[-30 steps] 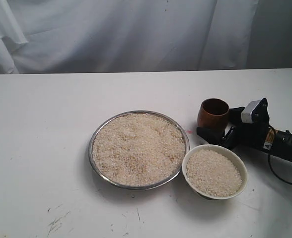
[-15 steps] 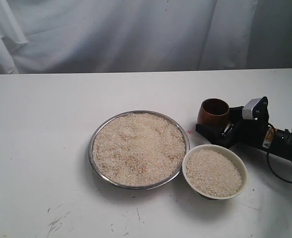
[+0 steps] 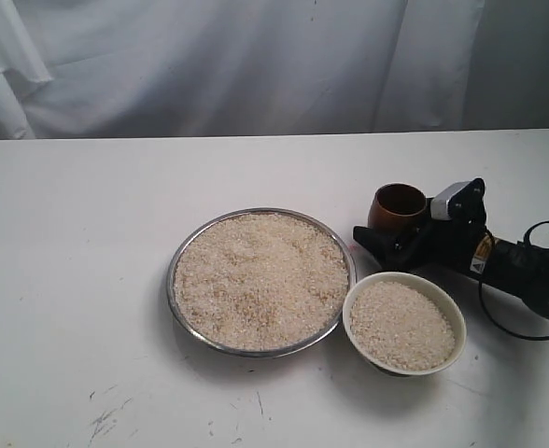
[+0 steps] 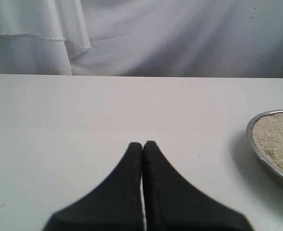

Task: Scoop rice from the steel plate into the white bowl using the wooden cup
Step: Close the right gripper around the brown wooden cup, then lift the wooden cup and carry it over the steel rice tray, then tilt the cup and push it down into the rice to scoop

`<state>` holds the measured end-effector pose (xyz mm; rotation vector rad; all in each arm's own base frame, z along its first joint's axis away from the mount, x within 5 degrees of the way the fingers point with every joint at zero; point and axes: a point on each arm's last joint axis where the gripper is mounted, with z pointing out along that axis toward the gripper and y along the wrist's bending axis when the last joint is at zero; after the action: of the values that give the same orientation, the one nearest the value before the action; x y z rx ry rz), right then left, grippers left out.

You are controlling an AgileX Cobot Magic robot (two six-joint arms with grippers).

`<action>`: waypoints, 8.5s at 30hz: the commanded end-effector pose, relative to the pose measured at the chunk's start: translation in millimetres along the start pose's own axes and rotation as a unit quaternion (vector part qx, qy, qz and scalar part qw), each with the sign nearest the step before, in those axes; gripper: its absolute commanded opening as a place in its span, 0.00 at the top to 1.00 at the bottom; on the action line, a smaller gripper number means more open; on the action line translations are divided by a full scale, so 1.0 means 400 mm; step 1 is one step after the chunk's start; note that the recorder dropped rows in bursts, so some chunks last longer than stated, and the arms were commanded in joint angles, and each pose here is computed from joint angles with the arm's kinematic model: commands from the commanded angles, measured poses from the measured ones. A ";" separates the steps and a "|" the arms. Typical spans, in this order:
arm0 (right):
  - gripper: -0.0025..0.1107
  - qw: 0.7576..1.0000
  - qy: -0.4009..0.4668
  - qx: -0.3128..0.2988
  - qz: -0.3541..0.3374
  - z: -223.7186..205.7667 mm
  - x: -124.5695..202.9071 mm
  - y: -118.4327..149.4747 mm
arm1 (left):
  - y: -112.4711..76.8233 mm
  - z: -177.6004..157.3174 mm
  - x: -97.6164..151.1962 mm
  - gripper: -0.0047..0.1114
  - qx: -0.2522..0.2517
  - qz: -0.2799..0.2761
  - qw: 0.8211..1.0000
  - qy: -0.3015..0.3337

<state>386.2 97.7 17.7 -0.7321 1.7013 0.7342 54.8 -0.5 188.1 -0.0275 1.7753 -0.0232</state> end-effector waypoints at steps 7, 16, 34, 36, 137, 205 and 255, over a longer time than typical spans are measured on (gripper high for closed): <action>0.14 0.999 0.033 0.014 0.008 0.014 0.017 0.010 | 0.000 0.000 0.002 0.96 0.001 -0.002 1.000 -0.003; 0.80 0.999 0.014 0.020 0.036 0.015 0.009 0.008 | 0.000 0.000 0.002 0.96 0.001 -0.002 1.000 -0.003; 0.98 0.997 0.050 0.042 0.030 -0.043 -0.317 0.031 | 0.000 0.000 0.002 0.96 0.001 -0.002 1.000 -0.003; 0.98 0.997 0.058 0.046 0.022 -0.059 -0.356 0.040 | 0.000 0.000 0.002 0.96 0.001 -0.002 1.000 -0.003; 0.98 0.697 0.459 0.045 -0.549 0.159 -0.454 0.526 | 0.000 0.000 0.002 0.96 0.001 -0.002 1.000 -0.003; 0.98 0.456 0.548 0.107 -0.693 0.239 -0.327 0.493 | 0.000 0.000 0.002 0.96 0.001 -0.002 1.000 -0.003; 0.98 0.466 0.546 0.061 -0.693 0.270 -0.224 0.556 | 0.000 0.000 0.002 0.96 0.001 -0.002 1.000 -0.003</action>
<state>301.1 324.0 111.6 -2.2948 1.2704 -1.3869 54.8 -0.5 188.1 -0.0275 1.7753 -0.0232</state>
